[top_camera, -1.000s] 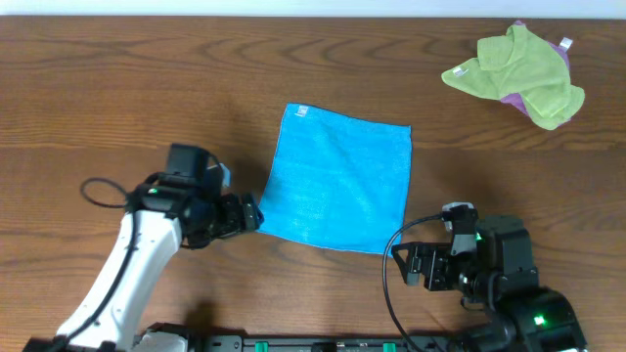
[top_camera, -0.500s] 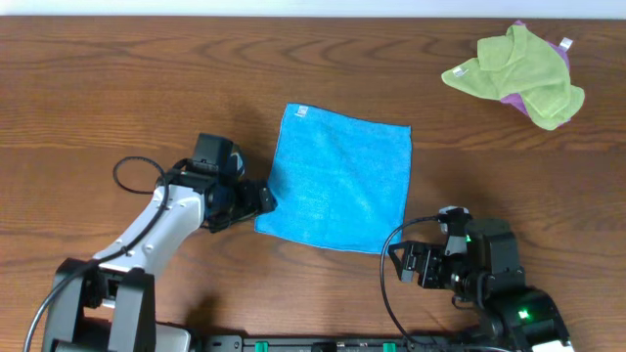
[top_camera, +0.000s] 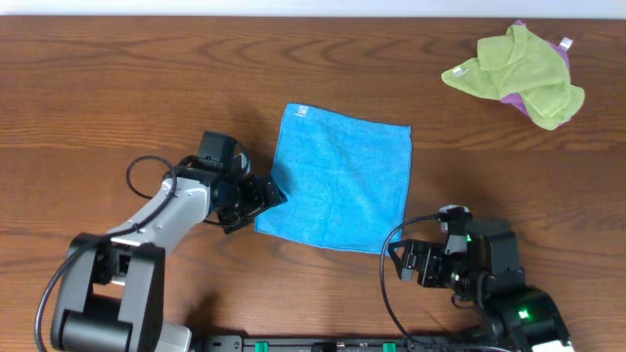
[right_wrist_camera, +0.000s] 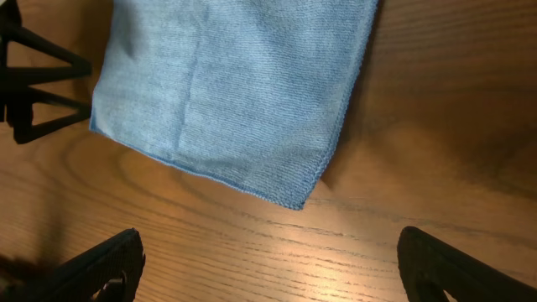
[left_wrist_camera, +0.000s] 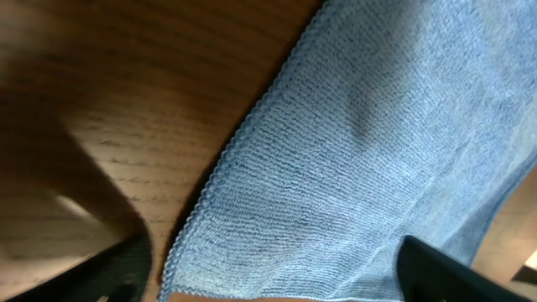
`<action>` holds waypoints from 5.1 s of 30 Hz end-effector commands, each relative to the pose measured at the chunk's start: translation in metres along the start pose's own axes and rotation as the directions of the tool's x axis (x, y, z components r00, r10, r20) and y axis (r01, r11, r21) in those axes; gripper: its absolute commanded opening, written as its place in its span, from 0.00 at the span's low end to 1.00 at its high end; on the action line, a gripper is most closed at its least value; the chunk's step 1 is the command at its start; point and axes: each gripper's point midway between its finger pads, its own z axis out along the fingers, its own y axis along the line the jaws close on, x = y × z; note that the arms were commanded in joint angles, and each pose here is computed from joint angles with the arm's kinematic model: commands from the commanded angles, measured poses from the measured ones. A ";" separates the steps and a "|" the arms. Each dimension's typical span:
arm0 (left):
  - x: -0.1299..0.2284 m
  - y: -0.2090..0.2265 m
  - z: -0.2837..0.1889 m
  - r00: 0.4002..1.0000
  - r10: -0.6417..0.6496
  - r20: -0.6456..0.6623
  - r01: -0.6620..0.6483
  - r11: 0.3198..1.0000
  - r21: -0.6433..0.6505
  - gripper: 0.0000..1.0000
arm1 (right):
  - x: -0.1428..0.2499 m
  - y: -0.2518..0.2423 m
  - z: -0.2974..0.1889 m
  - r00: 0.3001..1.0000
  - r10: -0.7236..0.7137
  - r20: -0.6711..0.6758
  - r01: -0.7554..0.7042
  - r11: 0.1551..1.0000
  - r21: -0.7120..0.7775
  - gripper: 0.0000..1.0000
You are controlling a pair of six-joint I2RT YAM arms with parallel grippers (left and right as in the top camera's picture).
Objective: Fold the cloth
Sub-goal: 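Move the left gripper to the blue cloth's left near corner, then grasp the blue cloth's near corners with both grippers, then lift the near edge with both grippers and fold it over the far edge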
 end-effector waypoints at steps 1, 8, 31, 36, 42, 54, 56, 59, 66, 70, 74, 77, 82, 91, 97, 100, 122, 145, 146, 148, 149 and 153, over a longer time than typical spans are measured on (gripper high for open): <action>0.002 -0.003 0.008 0.999 -0.021 -0.040 0.021 1.000 0.019 0.84 | -0.001 -0.002 0.000 1.000 0.017 0.009 -0.017 1.000 0.006 0.96; 0.001 -0.008 0.010 0.999 -0.011 -0.043 0.013 0.999 0.048 0.74 | -0.001 -0.002 0.000 1.000 0.017 0.008 -0.017 1.000 0.006 0.96; 0.011 -0.007 0.020 0.994 0.050 -0.098 -0.044 0.997 0.063 0.05 | 0.009 -0.018 0.024 0.996 0.078 -0.038 -0.076 0.996 0.049 0.92; 0.017 -0.007 0.020 0.991 0.051 -0.126 -0.043 0.997 0.068 0.06 | 0.012 -0.021 0.046 0.989 0.134 -0.060 -0.132 0.991 0.026 0.88; 0.023 -0.003 0.019 0.987 0.066 -0.149 -0.059 0.997 0.054 0.06 | 0.013 -0.028 0.064 0.977 0.190 -0.101 -0.185 0.981 0.055 0.83; 0.028 0.001 0.018 0.984 0.063 -0.169 -0.056 0.998 0.043 0.06 | 0.013 -0.033 0.090 0.958 0.249 -0.143 -0.242 0.968 0.069 0.74; 0.029 0.001 0.018 0.983 0.066 -0.172 -0.059 0.997 0.041 0.05 | 0.013 -0.034 0.091 0.958 0.249 -0.143 -0.242 0.968 0.070 0.69; 0.031 0.003 0.018 0.982 0.061 -0.180 -0.055 0.998 0.036 0.06 | 0.009 -0.033 0.093 0.961 0.245 -0.132 -0.238 0.969 0.061 0.64; 0.032 0.003 0.018 0.981 0.061 -0.185 -0.055 0.998 0.035 0.06 | 0.005 -0.032 0.096 0.962 0.245 -0.116 -0.240 0.969 0.055 0.20; 0.034 0.000 0.017 0.978 0.064 -0.196 -0.054 0.997 0.057 0.05 | 0.007 -0.034 0.098 0.960 0.250 -0.127 -0.244 0.968 0.064 0.06; 0.037 0.001 0.017 0.977 0.057 -0.206 -0.048 0.998 0.050 0.06 | 0.008 -0.035 0.099 0.964 0.229 -0.132 -0.222 0.973 0.063 0.01; 0.041 0.004 0.015 0.973 0.066 -0.221 -0.058 0.997 0.043 0.06 | 0.005 -0.031 0.097 0.975 0.179 -0.130 -0.175 0.984 0.043 0.01; 0.049 0.008 0.007 0.967 0.097 -0.237 -0.094 0.995 0.027 0.06 | 0.001 -0.024 0.087 0.983 0.141 -0.122 -0.139 0.990 0.022 0.01; 0.055 0.002 -0.030 0.978 0.139 -0.158 -0.142 0.990 -0.006 0.06 | 0.013 -0.020 0.064 0.980 0.147 -0.136 -0.145 0.989 0.025 0.01; 0.067 -0.003 -0.049 0.979 0.147 -0.143 -0.149 0.989 0.000 0.06 | 0.005 -0.005 0.047 0.987 0.141 -0.079 -0.145 0.988 -0.045 0.01; 0.066 -0.006 -0.054 0.984 0.130 -0.123 -0.130 0.991 0.005 0.06 | -0.006 0.002 0.039 0.991 0.134 -0.026 -0.135 0.988 -0.075 0.01; -0.048 -0.057 -0.051 0.947 0.052 0.316 -0.098 0.986 0.132 0.06 | -0.114 0.003 0.079 0.982 -0.006 0.191 0.001 1.000 0.027 0.01; -0.120 -0.063 -0.009 0.882 -0.012 0.470 -0.092 0.976 0.199 0.06 | -0.169 -0.017 0.131 0.978 -0.118 0.170 0.083 0.977 0.196 0.01; -0.121 -0.063 -0.008 0.881 -0.014 0.472 -0.093 0.975 0.201 0.06 | -0.170 -0.018 0.133 0.978 -0.118 0.173 0.083 0.977 0.198 0.01; -0.125 -0.061 -0.004 0.881 -0.025 0.473 -0.078 0.977 0.197 0.06 | -0.171 -0.019 0.137 0.976 -0.120 0.180 0.083 0.977 0.196 0.01; -0.126 -0.060 -0.002 0.880 -0.026 0.474 -0.075 0.978 0.194 0.06 | -0.172 -0.019 0.140 0.975 -0.121 0.184 0.084 0.977 0.196 0.01; -0.134 -0.062 0.005 0.883 -0.027 0.468 -0.070 0.979 0.189 0.06 | -0.173 -0.023 0.149 0.975 -0.122 0.188 0.084 0.977 0.197 0.01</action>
